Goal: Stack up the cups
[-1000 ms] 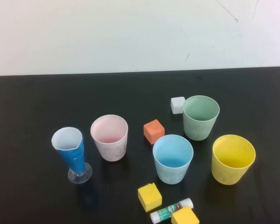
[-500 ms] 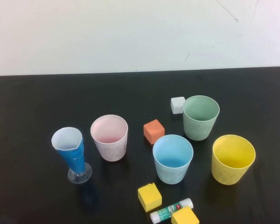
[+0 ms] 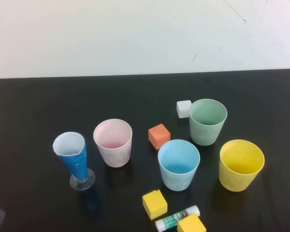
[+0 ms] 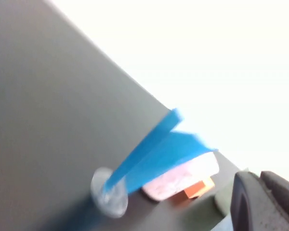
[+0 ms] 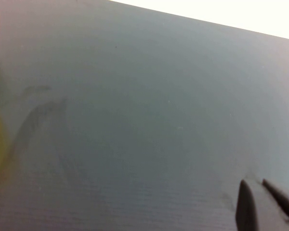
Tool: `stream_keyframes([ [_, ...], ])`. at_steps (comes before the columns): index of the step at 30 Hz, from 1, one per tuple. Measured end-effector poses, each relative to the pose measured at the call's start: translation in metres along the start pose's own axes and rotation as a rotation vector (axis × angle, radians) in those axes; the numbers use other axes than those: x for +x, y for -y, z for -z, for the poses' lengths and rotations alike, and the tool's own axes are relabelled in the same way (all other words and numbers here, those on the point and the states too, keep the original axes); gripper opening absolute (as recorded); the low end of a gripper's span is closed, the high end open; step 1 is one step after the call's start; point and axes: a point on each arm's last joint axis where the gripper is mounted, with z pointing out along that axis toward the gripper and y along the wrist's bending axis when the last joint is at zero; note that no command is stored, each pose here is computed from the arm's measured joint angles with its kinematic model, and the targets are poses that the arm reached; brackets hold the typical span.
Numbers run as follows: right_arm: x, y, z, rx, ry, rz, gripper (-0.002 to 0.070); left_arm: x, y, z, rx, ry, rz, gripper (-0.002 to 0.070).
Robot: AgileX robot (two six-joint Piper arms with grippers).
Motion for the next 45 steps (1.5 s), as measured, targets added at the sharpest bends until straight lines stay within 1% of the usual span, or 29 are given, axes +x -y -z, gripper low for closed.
stream_keyframes([
  [2,0.000,0.000,0.000,0.000,0.000,0.000,-0.0003,-0.017,0.023,0.004,0.022,-0.008,-0.173,-0.0002],
  [4,0.000,0.000,0.000,0.000,0.000,0.000,-0.0003,-0.035,0.045,0.005,0.006,-0.041,-0.336,-0.0002],
  [5,0.000,0.000,0.000,0.000,0.000,0.000,-0.0003,-0.042,0.053,0.003,-0.014,-0.075,-0.390,-0.0002],
  [6,0.000,0.000,0.000,0.000,0.000,0.000,-0.0003,-0.055,0.067,0.002,-0.030,-0.088,-0.462,-0.0002],
  [9,0.000,0.000,0.000,0.000,0.000,0.000,-0.0003,-0.085,0.096,-0.007,-0.087,-0.159,-0.597,-0.0002],
  [10,0.000,0.000,0.000,0.000,0.000,0.000,-0.0003,-0.093,0.103,-0.013,-0.108,-0.194,-0.627,-0.0002],
  [12,0.000,0.000,0.000,0.000,0.000,0.000,-0.0003,-0.114,0.122,-0.023,-0.130,-0.224,-0.688,-0.0002],
  [15,0.000,0.000,0.000,0.000,0.002,0.000,-0.0003,-0.141,0.149,-0.038,-0.134,-0.259,-0.743,-0.0002],
  [18,-0.002,0.000,0.000,-0.004,0.019,-0.010,-0.0003,-0.157,0.163,-0.060,-0.152,-0.336,-0.757,-0.0002],
  [21,-0.002,-0.001,0.000,-0.007,0.031,-0.017,-0.0003,-0.168,0.177,-0.086,-0.148,-0.423,-0.784,-0.0002],
  [23,-0.003,-0.001,0.000,-0.007,0.035,-0.017,-0.0003,-0.170,0.184,-0.103,-0.133,-0.486,-0.808,-0.0002],
  [27,-0.003,-0.001,0.000,-0.007,0.038,-0.017,-0.0003,-0.159,0.190,-0.143,-0.115,-0.653,-0.841,-0.0002],
  [32,-0.003,-0.001,0.000,-0.007,0.042,-0.017,-0.0003,-0.134,0.197,-0.191,-0.078,-0.790,-0.874,-0.0002],
  [35,-0.003,-0.001,0.000,-0.008,0.042,-0.021,-0.0003,-0.119,0.201,-0.211,-0.064,-0.849,-0.905,-0.0001],
  [37,-0.003,-0.001,0.000,-0.009,0.042,-0.023,-0.0003,-0.108,0.202,-0.223,-0.059,-0.897,-0.921,0.0012],
  [40,-0.003,-0.001,0.000,-0.009,0.042,-0.023,-0.0003,-0.092,0.198,-0.245,-0.078,-0.966,-0.915,0.0089],
  [42,-0.003,-0.001,0.000,-0.009,0.042,-0.023,-0.0003,-0.085,0.194,-0.257,-0.102,-1.006,-0.905,0.0186],
  [45,-0.003,-0.001,0.000,-0.009,0.042,-0.023,-0.0003,-0.071,0.184,-0.280,-0.153,-1.048,-0.890,0.0356],
])
